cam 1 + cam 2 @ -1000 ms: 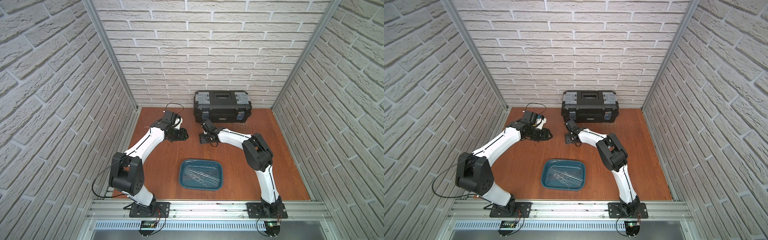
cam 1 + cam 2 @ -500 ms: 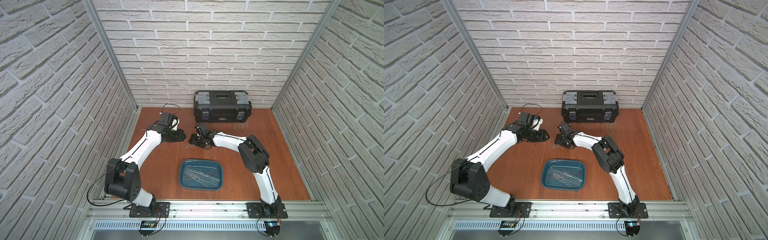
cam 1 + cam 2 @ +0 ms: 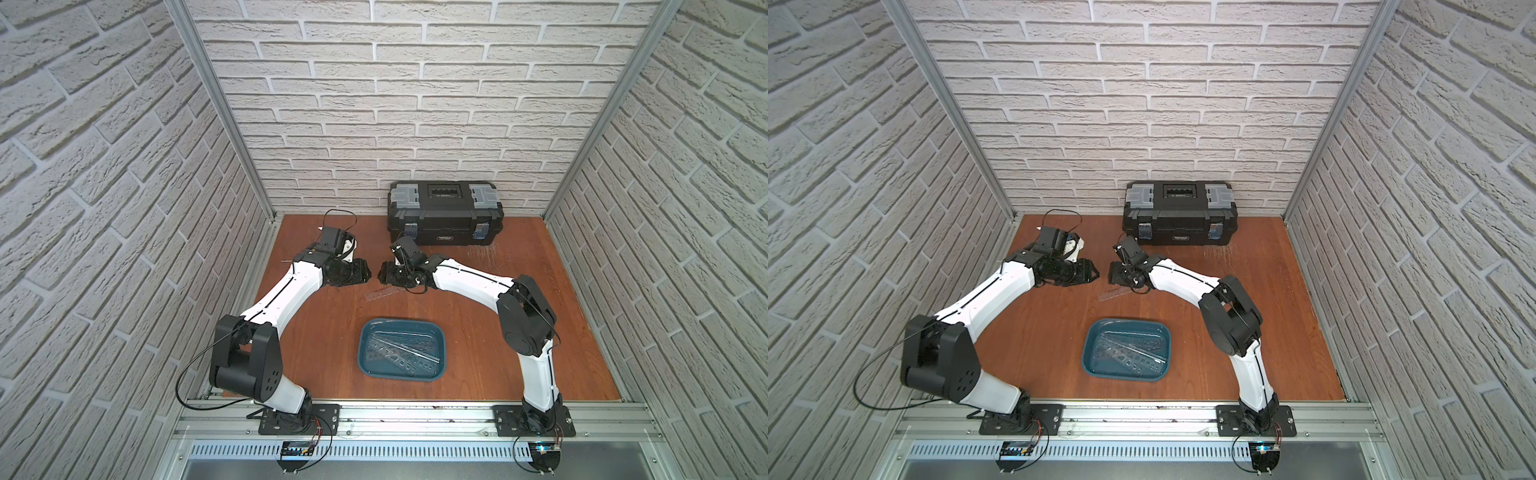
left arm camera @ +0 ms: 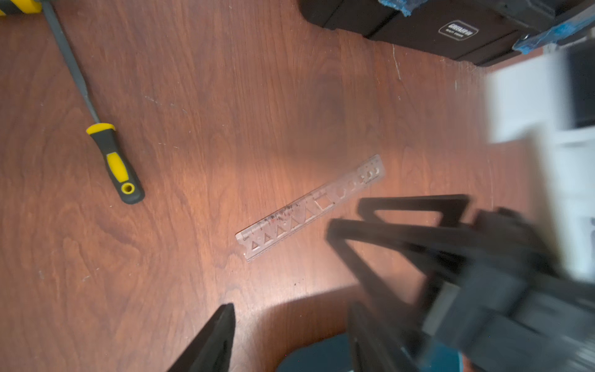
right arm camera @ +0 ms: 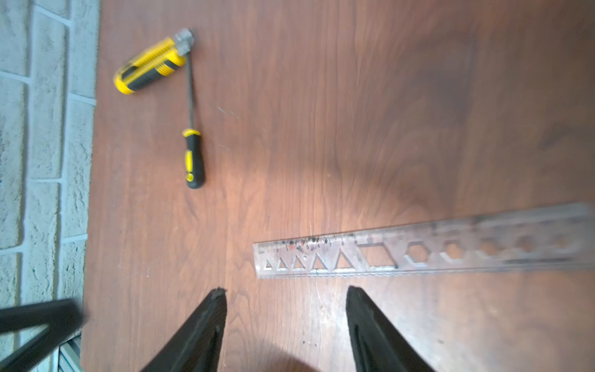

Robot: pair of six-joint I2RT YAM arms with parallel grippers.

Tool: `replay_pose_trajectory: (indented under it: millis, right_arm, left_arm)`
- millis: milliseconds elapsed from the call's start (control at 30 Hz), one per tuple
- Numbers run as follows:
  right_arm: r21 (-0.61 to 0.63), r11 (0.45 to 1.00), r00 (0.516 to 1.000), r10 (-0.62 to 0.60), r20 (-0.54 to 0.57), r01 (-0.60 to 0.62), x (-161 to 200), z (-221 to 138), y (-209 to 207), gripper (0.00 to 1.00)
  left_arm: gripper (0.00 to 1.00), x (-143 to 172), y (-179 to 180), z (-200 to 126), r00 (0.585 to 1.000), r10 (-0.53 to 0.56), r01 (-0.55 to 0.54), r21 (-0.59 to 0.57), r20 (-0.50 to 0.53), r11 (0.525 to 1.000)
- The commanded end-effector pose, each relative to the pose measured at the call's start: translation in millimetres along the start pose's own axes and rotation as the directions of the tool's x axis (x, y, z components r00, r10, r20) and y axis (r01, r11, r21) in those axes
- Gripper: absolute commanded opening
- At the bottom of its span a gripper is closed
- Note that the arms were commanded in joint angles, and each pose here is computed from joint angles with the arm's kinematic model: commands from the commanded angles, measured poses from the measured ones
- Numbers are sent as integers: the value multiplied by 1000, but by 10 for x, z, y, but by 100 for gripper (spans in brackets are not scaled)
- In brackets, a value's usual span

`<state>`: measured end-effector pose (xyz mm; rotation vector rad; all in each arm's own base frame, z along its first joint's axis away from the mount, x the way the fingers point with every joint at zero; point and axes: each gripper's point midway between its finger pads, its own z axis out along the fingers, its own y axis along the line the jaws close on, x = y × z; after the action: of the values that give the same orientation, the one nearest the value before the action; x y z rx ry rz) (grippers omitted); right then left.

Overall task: Put the scattered rulers into the storage box
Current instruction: Move the ruler to the center of the board, then adjust the ruler at the center of the board.

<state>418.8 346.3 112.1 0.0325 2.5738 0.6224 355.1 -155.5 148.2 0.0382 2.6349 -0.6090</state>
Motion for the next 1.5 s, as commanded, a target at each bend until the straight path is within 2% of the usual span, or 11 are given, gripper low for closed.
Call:
replay_pose_trajectory:
  millis: [0,100,233,567,933,1467]
  right_arm:
    - [69,989,989,-138,53,134,-262,-226,-123,65]
    - [118,974,981,-192,-7,191,-285,-121,-346,65]
    - [154,967,978,-197,-65,205,-301,26,-660,64]
    - [168,970,979,-151,-136,173,-263,214,-1104,64]
    - [156,979,980,-107,-170,134,-176,345,-1243,64]
    - [160,981,976,-79,-203,113,32,304,-1338,63]
  left_arm:
    - [60,111,47,166,997,-69,69,12,-28,998]
    - [61,264,77,307,992,-109,110,15,-59,994]
    - [61,399,95,471,983,-162,165,24,-88,986]
    - [61,444,74,725,975,-192,198,41,-107,979]
    - [61,561,205,844,967,-210,208,-28,-142,978]
    - [61,530,204,986,967,-202,201,-24,-153,979]
